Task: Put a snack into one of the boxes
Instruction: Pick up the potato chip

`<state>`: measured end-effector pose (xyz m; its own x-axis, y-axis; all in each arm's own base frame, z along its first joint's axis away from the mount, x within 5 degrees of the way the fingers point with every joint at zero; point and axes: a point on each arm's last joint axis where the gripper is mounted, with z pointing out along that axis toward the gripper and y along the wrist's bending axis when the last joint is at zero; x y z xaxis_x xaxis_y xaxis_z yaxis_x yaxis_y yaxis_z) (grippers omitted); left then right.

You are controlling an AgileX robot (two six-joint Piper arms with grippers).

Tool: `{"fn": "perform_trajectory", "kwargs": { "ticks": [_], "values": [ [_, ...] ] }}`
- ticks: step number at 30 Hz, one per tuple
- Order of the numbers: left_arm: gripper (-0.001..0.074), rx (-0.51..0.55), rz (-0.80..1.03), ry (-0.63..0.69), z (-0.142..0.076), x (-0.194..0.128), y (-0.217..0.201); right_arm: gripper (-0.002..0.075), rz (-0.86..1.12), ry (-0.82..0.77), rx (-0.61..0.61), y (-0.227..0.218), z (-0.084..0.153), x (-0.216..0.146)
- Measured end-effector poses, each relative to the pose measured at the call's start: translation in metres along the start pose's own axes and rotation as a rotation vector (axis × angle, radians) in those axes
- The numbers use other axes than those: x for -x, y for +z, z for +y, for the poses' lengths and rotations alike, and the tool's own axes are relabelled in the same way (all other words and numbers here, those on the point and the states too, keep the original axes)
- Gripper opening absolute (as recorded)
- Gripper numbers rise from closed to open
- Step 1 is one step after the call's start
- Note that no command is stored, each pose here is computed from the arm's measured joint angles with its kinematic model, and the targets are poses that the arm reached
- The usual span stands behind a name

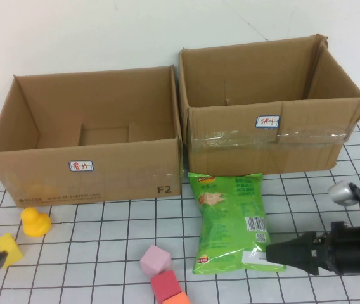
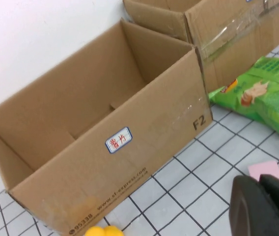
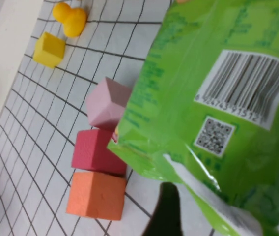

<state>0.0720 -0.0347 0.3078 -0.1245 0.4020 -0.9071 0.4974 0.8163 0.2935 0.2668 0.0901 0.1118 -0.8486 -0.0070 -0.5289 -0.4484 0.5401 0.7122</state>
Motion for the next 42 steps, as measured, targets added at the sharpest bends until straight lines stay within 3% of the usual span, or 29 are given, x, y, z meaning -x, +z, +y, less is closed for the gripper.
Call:
{"fn": "perform_trajectory", "kwargs": {
  "ticks": [12,25,28,36,42],
  "values": [
    [-0.0001,0.007,-0.013,-0.069,-0.005,-0.016,-0.004,0.0599,0.017,-0.099,0.033,0.025,0.002,0.021],
    [-0.0001,-0.002,0.022,-0.1,-0.006,-0.019,-0.004,0.0574,0.045,-0.063,0.012,0.038,-0.013,0.019],
    [-0.0001,-0.003,0.027,-0.1,-0.006,-0.019,-0.004,0.0482,0.045,-0.062,0.003,0.038,-0.014,0.019],
    [-0.0001,-0.004,0.031,-0.102,-0.006,-0.02,-0.004,0.0085,0.045,-0.056,0.024,0.039,-0.013,0.018],
    [-0.0001,-0.007,0.043,-0.108,-0.006,-0.021,-0.004,0.0018,0.025,-0.051,0.12,0.038,-0.005,0.02]
  ]
}}
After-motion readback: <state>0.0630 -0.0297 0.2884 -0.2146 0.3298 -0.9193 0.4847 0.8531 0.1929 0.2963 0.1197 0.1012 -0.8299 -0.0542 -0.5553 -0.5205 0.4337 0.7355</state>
